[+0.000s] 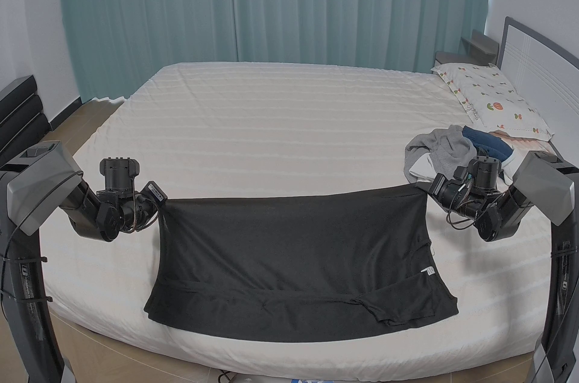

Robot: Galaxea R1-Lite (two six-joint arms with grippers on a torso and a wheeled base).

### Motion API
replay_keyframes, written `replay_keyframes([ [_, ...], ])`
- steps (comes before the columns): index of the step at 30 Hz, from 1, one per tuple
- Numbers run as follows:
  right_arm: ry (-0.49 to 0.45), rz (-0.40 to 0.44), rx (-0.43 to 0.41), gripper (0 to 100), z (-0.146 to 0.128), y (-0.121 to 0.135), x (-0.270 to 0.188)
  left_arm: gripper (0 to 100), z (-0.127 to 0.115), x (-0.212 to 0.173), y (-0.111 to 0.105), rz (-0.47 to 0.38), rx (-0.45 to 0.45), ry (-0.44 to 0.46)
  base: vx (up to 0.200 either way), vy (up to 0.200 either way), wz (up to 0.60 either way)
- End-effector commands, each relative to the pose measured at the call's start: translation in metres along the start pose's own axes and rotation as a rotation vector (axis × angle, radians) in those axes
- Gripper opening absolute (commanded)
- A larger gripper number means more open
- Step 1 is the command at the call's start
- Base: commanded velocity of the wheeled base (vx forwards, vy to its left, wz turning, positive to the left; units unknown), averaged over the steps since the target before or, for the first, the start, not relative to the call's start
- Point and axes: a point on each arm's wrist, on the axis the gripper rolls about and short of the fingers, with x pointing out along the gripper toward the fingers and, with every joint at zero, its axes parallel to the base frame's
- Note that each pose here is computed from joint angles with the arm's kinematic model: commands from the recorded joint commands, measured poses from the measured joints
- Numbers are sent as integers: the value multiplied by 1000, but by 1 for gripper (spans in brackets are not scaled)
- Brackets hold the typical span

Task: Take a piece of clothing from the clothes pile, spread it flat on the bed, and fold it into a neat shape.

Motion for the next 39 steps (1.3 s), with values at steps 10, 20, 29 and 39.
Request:
replay_keyframes([
  [10,62,-25,10,0,-13,-8,-13,0,-17,-6,15,50,86,59,0,0,0],
  [20,142,-30,-7,0,-25,-13,-39,0,-29,-21,24,85,147,103,0,0,0],
  [29,232,-82,-44,0,-49,-24,-62,0,-62,-42,51,100,256,139,0,0,0],
  [39,299,-112,-4,0,-75,-32,-82,0,-86,-60,61,90,290,168,0,0,0],
])
